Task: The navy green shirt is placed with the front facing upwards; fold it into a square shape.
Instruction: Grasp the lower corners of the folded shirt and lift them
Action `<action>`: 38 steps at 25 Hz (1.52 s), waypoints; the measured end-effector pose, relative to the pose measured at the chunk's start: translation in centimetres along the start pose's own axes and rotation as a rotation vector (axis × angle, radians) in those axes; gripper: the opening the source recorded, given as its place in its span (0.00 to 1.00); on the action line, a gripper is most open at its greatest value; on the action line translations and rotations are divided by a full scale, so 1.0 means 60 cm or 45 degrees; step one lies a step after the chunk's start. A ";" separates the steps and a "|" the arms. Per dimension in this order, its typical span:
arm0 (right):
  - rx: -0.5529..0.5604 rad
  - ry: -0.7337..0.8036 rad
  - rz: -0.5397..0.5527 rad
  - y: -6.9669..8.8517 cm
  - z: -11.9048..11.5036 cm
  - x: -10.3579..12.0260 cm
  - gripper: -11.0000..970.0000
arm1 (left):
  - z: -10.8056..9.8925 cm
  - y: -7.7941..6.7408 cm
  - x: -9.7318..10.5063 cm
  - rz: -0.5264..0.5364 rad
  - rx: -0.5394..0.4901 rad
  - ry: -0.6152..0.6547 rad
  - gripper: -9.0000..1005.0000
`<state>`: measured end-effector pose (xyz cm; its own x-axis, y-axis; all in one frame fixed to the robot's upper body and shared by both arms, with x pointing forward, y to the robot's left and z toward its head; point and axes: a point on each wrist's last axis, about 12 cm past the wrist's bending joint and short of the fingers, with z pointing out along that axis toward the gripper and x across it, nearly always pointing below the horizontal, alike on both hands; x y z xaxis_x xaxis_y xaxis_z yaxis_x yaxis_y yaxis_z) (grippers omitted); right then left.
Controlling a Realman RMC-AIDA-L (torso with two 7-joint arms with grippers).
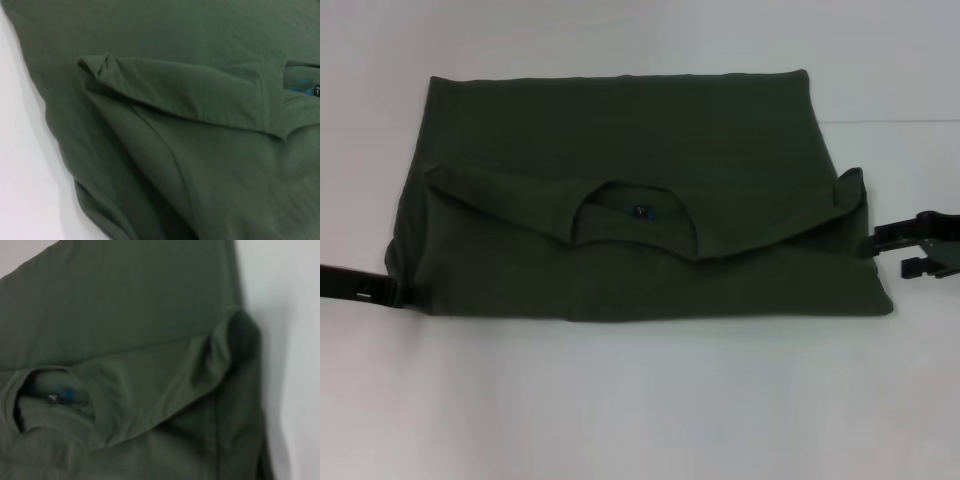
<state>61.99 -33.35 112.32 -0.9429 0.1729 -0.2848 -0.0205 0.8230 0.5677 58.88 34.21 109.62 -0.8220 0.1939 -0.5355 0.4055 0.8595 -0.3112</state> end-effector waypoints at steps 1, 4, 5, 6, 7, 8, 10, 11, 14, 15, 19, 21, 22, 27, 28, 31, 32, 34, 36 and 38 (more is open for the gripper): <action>-0.005 0.004 -0.008 0.003 0.004 0.001 0.86 | 0.000 0.000 0.000 0.000 0.003 0.002 0.06; -0.012 0.012 -0.019 0.008 0.014 0.005 0.86 | 0.000 -0.001 0.001 0.000 0.008 0.005 0.07; -0.013 0.013 -0.019 0.009 0.016 0.007 0.86 | 0.000 -0.001 0.001 0.000 0.009 0.005 0.07; -0.014 0.015 -0.019 0.009 0.019 0.009 0.86 | 0.000 -0.001 0.001 0.000 0.009 0.005 0.07; -0.016 0.019 -0.019 0.008 0.022 0.012 0.86 | 0.000 -0.001 0.001 0.000 0.009 0.005 0.07; -0.017 0.020 -0.021 0.008 0.026 0.014 0.86 | 0.000 -0.001 0.001 0.001 0.009 0.006 0.07; -0.022 0.029 -0.025 0.008 0.031 0.020 0.86 | -0.001 -0.002 0.001 0.002 0.011 0.006 0.07; -0.022 0.034 -0.030 0.009 0.033 0.022 0.86 | -0.001 -0.002 0.001 0.002 0.011 0.006 0.07; -0.016 0.043 -0.054 0.009 0.035 0.024 0.86 | -0.001 -0.003 0.001 0.002 0.017 0.010 0.07; -0.012 0.044 -0.061 0.009 0.035 0.024 0.86 | -0.001 -0.003 0.001 0.002 0.019 0.010 0.07; 0.000 0.034 -0.078 0.007 0.032 0.021 0.86 | -0.001 -0.004 0.000 0.004 0.019 0.009 0.07; 0.006 0.025 -0.085 0.006 0.029 0.018 0.86 | -0.001 -0.005 -0.001 0.005 0.021 0.008 0.07; 0.009 0.021 -0.089 0.006 0.028 0.016 0.86 | -0.001 -0.005 -0.002 0.005 0.021 0.008 0.07; 0.009 0.013 -0.113 0.008 0.028 0.015 0.86 | 0.000 -0.006 -0.004 0.006 0.023 0.008 0.08; 0.005 0.017 -0.115 0.009 0.031 0.017 0.86 | 0.000 -0.006 -0.004 0.006 0.023 0.007 0.08; 0.000 0.021 -0.118 0.011 0.040 0.022 0.86 | 0.000 -0.006 -0.005 0.007 0.023 0.006 0.08; 0.000 0.019 -0.119 0.011 0.042 0.023 0.86 | 0.000 -0.006 -0.006 0.007 0.023 0.006 0.08; 0.000 0.020 -0.121 0.010 0.043 0.024 0.86 | -0.001 -0.006 -0.006 0.007 0.023 0.005 0.08; 0.002 0.019 -0.120 0.009 0.043 0.026 0.86 | -0.001 -0.006 -0.006 0.007 0.023 0.006 0.08; 0.002 0.017 -0.119 0.008 0.046 0.028 0.86 | -0.001 -0.007 -0.006 0.007 0.024 0.006 0.08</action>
<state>61.32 -31.17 110.01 -0.9413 0.0877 -0.3260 -0.1083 0.8361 0.5378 59.00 33.82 109.96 -0.8215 0.2012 -0.5335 0.4176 0.8493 -0.3228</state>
